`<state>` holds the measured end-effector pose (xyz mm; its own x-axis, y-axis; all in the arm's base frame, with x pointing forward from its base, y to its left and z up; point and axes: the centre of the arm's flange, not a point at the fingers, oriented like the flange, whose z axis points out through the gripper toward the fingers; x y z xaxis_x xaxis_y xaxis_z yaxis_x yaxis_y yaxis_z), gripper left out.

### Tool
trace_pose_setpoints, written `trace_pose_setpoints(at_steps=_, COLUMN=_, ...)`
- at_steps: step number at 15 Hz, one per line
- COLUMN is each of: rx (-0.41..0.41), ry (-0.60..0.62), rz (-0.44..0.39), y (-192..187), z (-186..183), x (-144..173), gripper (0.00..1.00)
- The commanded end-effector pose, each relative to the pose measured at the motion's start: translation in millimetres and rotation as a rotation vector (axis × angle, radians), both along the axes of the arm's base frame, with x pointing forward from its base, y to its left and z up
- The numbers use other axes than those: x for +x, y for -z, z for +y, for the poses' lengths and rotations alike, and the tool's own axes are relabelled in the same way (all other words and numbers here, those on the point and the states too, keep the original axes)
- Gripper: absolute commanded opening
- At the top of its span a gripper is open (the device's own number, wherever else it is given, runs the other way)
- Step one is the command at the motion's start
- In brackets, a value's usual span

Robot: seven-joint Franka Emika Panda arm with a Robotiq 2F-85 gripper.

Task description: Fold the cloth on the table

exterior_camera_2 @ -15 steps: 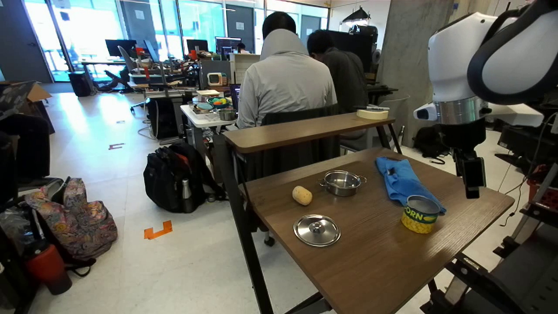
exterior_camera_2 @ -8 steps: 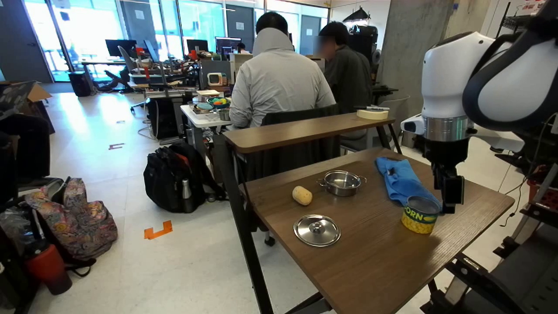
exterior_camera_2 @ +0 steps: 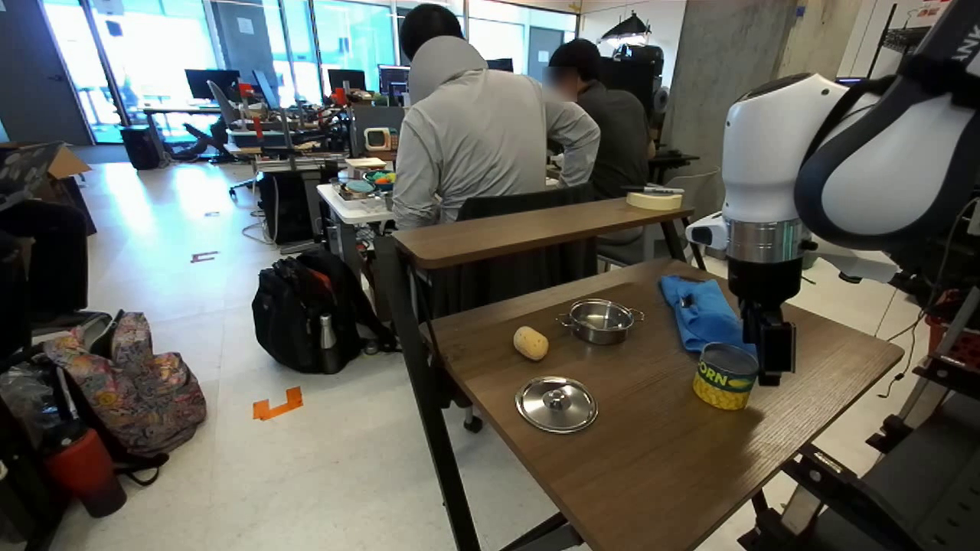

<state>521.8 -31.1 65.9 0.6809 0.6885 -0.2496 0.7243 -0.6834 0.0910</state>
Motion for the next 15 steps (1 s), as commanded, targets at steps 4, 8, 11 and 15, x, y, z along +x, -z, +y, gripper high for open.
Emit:
trace_pose_setpoints(at_steps=4, rx=-0.018, ry=-0.012, rz=0.012, y=11.4, z=5.8, x=16.5, gripper=1.00)
trace_pose_setpoints(at_steps=8, rx=0.018, ry=-0.045, rz=0.018, y=-4.0, z=10.3, x=6.8, gripper=1.00)
trace_pose_setpoints(at_steps=11, rx=0.068, ry=-0.110, rz=0.020, y=-23.3, z=18.5, x=-8.2, gripper=1.00)
trace_pose_setpoints(at_steps=15, rx=0.127, ry=-0.187, rz=0.033, y=-39.9, z=18.5, x=-28.1, gripper=1.00)
